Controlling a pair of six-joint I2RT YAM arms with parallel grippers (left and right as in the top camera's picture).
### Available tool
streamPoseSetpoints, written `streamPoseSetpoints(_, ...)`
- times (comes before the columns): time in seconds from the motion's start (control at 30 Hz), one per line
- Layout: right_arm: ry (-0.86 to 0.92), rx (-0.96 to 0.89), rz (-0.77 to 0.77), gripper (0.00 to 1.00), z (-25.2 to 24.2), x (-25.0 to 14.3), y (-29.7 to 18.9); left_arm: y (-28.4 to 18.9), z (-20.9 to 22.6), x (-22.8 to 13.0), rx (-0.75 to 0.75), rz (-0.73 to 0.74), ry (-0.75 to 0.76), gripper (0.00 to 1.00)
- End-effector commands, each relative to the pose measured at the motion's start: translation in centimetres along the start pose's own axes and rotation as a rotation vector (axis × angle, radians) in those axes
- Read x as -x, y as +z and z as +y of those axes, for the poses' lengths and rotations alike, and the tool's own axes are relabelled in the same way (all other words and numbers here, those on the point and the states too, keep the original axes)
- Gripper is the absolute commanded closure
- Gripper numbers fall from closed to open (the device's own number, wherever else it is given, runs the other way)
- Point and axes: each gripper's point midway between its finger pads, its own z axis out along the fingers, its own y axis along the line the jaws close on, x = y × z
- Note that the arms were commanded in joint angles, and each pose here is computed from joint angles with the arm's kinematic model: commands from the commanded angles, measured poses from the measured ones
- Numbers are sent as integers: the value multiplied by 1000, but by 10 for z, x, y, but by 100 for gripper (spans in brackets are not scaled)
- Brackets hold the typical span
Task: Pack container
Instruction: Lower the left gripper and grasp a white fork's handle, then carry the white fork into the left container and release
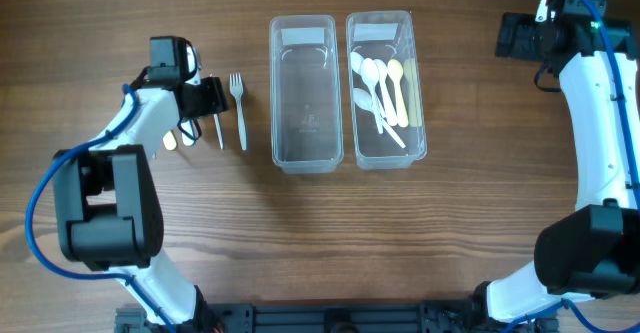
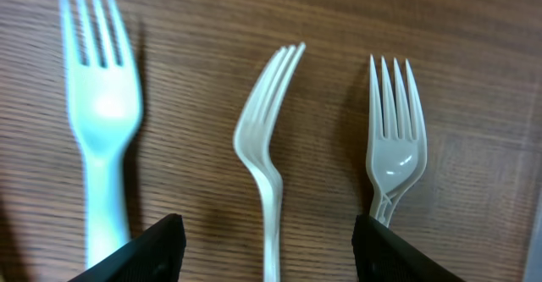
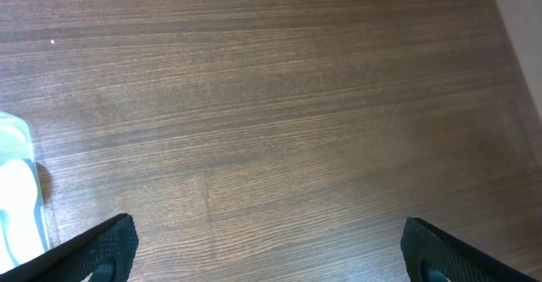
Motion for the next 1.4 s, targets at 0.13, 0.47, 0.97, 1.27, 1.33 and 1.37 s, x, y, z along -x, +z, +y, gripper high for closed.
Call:
streamPoseSetpoints(0.13,-7,-16,-17,0,-3,5,-5,18,-7,-10,50,32,57,34)
streamPoseSetpoints(0.47,-7,-16,-17,0,-3,5,-5,17,5,-9,119,21,12,56)
streamPoseSetpoints(0.97,-7,-16,-17,0,-3,5,-5,17,5,-9,119,21,6,96)
streamPoseSetpoints(1.27,-7,-16,-17,0,-3,5,-5,-19,3,29,157,-69,7,96)
streamPoseSetpoints(1.33,-7,-16,-17,0,-3,5,-5,-34,-1,40,154,-79,6,96)
streamPoseSetpoints(1.37,-7,-16,-17,0,-3,5,-5,-40,-3,44,153,-80,7,96)
